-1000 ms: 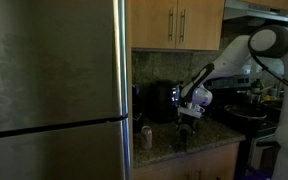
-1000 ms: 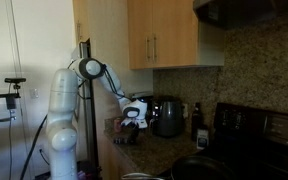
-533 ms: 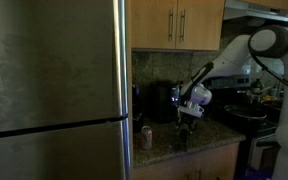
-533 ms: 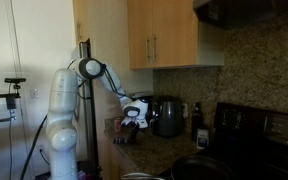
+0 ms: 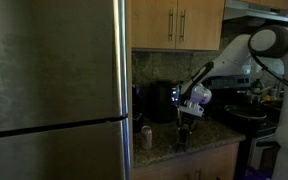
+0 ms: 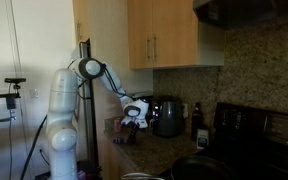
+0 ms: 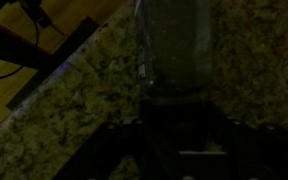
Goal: Pick the bottle and put it upright
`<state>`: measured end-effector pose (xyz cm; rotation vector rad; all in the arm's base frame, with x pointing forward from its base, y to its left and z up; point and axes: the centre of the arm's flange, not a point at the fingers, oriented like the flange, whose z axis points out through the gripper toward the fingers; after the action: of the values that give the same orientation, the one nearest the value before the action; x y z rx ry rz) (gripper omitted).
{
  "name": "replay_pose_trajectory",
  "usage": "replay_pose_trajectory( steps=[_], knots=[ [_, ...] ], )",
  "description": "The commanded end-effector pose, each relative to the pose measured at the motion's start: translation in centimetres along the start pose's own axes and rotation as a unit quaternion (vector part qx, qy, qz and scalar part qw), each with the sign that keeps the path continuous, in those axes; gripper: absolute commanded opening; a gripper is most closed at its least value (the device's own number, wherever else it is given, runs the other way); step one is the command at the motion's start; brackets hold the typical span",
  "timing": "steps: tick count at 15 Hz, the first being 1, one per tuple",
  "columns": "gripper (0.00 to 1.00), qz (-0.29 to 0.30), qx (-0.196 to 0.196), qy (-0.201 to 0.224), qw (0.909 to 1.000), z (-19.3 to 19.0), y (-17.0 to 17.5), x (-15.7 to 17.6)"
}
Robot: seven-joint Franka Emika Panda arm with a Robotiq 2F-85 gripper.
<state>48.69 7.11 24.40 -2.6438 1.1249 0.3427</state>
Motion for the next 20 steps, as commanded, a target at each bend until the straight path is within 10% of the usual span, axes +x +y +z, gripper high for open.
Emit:
replay_pose_trajectory(
  steps=[1, 6, 12, 13, 17, 18, 20],
  knots=[
    [0.32, -0.028, -0.025, 0.042, 0.9984, -2.1, -0.8, -0.9],
    [0.32, -0.091, -0.068, 0.169, 0.9791, -6.7, -3.8, -3.9],
    [0.32, -0.133, -0.044, 0.332, 0.9328, -12.3, -6.6, -8.7],
    [0.57, -0.129, -0.055, 0.296, 0.9448, -11.6, -6.6, -7.2],
    [0.57, -0.135, -0.045, 0.323, 0.9358, -13.0, -7.1, -8.7],
    [0.82, -0.134, -0.045, 0.322, 0.9359, -12.9, -7.0, -8.7],
    [0.89, -0.127, -0.052, 0.298, 0.9447, -12.5, -6.9, -7.4]
  ],
)
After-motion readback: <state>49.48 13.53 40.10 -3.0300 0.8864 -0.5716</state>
